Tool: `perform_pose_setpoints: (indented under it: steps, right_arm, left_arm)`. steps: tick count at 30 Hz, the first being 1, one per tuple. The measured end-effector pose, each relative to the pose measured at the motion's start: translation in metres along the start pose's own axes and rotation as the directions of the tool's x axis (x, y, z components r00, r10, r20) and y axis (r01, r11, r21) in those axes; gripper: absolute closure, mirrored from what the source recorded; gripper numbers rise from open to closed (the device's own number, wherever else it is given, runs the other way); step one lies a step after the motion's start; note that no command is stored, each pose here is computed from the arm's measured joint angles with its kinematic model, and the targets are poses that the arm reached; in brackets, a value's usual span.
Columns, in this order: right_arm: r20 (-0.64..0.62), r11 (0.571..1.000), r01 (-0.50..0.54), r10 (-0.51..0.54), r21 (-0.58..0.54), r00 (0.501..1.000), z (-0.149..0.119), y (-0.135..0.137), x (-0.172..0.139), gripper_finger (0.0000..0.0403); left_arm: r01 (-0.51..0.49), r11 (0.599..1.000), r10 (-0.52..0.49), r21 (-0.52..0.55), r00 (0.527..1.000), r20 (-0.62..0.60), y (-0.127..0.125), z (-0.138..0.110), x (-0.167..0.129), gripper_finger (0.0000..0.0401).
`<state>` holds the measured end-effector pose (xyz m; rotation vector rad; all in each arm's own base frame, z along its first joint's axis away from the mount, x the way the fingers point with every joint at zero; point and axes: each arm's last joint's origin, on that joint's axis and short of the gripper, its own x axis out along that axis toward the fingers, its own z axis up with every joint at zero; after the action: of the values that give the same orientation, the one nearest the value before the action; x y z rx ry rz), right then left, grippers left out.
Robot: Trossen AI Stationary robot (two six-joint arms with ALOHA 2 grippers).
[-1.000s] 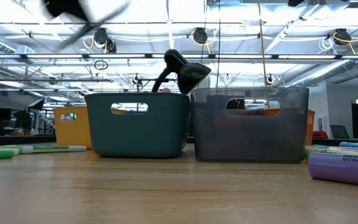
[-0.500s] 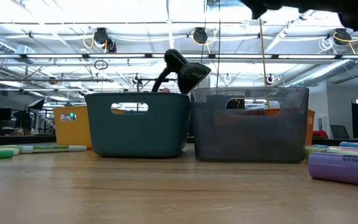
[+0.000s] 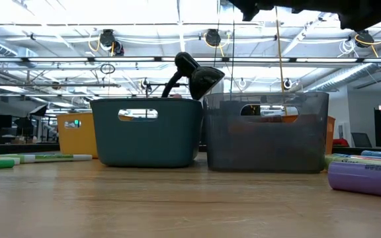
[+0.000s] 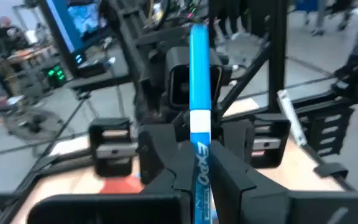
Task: Pick & Place Markers
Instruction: Put the light blue marker into the black bin, then put the blue marker into the black bin
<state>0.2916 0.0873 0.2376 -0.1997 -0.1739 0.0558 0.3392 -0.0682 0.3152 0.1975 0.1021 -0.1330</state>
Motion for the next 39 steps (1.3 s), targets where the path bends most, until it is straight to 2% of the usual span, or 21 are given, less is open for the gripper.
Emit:
perform_pose_setpoints:
  steps: [3,18,22,25,30,34,37,39]
  right_arm:
    - [-0.002,1.0,-0.001,0.001,-0.006,1.0,-0.001,-0.001,0.001,0.0273]
    - [0.029,1.0,0.004,-0.004,0.006,1.0,0.002,-0.001,0.001,0.0273]
    - [-0.018,1.0,-0.028,0.028,-0.007,0.999,0.007,0.004,-0.004,0.0273]
    - [-0.06,0.999,-0.043,0.044,0.02,0.997,0.022,0.004,-0.015,0.0273]
    - [-0.18,0.996,0.057,-0.045,0.063,0.983,0.046,-0.001,-0.043,0.0273]
    - [-0.237,0.994,0.06,-0.036,0.094,0.971,0.051,-0.001,-0.054,0.0273]
    - [-0.246,0.991,0.051,-0.019,0.122,0.969,0.051,0.002,-0.057,0.0273]
    - [-0.249,0.992,0.04,-0.009,0.122,0.968,0.051,0.004,-0.057,0.0273]
  left_arm:
    - [0.018,1.0,-0.018,-0.001,1.0,0.005,0.0,-0.003,0.003,0.04]
    - [0.023,1.0,-0.023,-0.01,1.0,0.008,0.0,-0.004,0.006,0.04]
    - [0.026,0.999,-0.025,-0.021,1.0,0.006,-0.001,-0.003,0.004,0.04]
    - [0.027,0.997,-0.029,-0.067,0.999,-0.02,-0.001,-0.003,0.001,0.0398]
    - [0.0,0.997,-0.011,-0.071,0.988,-0.154,-0.006,-0.015,-0.001,0.0391]
    - [-0.029,0.999,0.02,-0.036,0.973,-0.232,-0.011,-0.02,-0.004,0.0398]
    - [-0.084,0.996,0.07,-0.025,0.937,-0.341,-0.018,-0.027,-0.01,0.0393]
    - [-0.103,0.995,0.084,-0.02,0.896,-0.436,-0.025,-0.03,-0.023,0.0394]
